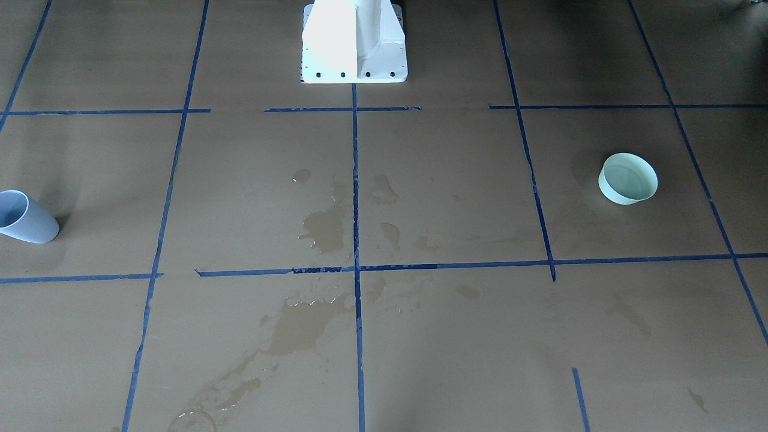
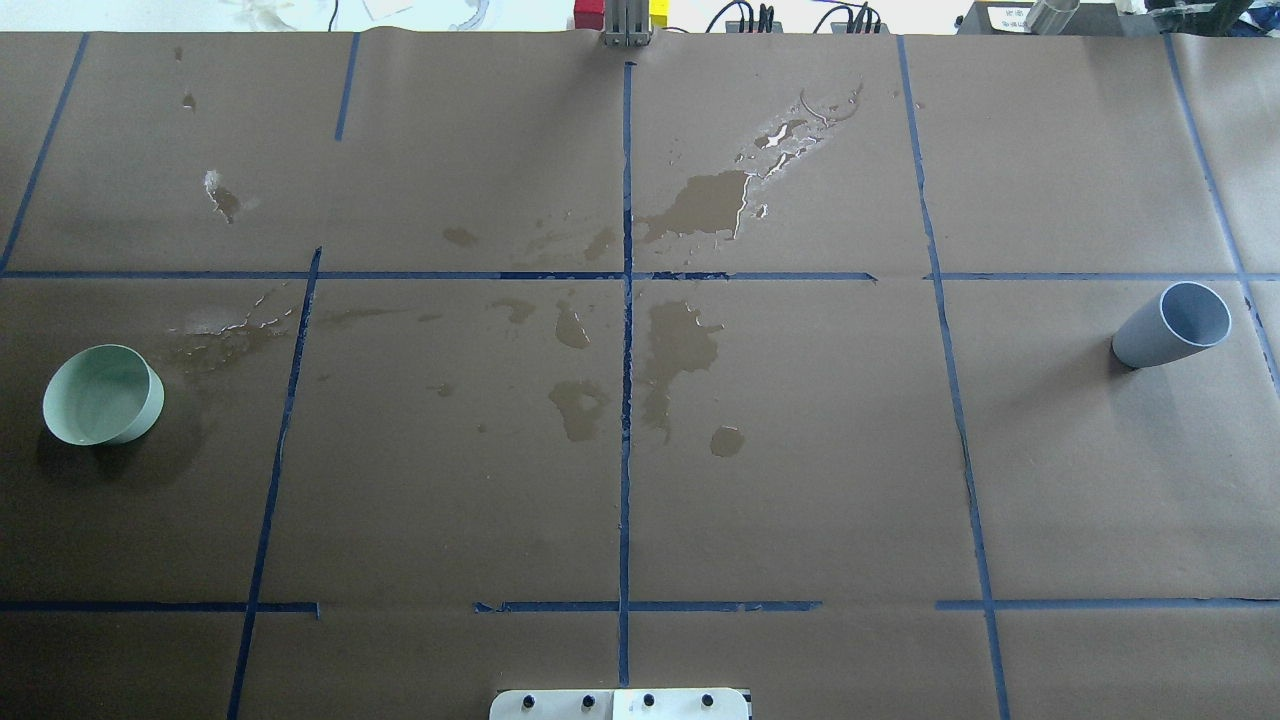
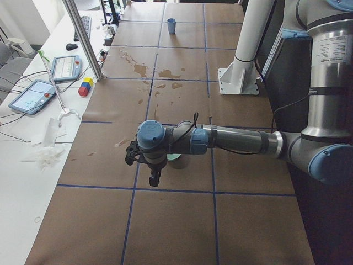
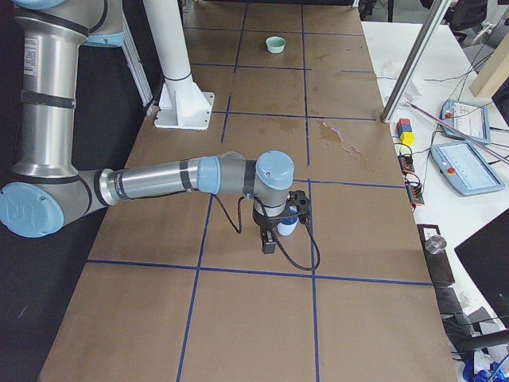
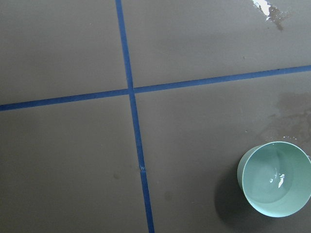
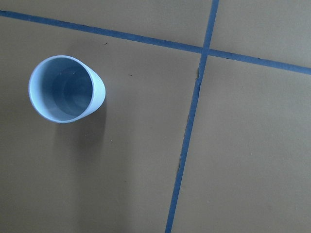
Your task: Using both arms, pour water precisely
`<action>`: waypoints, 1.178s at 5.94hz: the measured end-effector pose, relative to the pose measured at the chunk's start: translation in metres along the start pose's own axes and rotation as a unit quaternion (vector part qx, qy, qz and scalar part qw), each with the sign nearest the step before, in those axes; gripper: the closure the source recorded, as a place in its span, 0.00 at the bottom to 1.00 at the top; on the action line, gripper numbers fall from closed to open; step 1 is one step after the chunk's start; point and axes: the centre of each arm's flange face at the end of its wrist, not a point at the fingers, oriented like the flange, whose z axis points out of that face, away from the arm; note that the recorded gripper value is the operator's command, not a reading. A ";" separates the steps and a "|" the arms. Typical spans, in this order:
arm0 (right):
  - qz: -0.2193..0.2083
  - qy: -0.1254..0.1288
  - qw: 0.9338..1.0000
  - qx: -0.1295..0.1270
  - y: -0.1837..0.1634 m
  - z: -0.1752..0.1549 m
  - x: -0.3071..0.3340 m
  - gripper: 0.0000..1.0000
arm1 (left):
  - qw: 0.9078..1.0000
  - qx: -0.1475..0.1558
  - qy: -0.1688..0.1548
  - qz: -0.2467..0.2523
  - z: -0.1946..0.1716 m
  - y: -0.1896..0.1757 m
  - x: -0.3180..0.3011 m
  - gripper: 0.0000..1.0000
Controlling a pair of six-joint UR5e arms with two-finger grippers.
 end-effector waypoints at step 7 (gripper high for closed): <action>0.003 -0.013 1.000 -0.009 0.012 0.013 0.002 0.00 | 0.999 -0.033 -0.028 -0.022 0.006 0.076 -0.003 0.00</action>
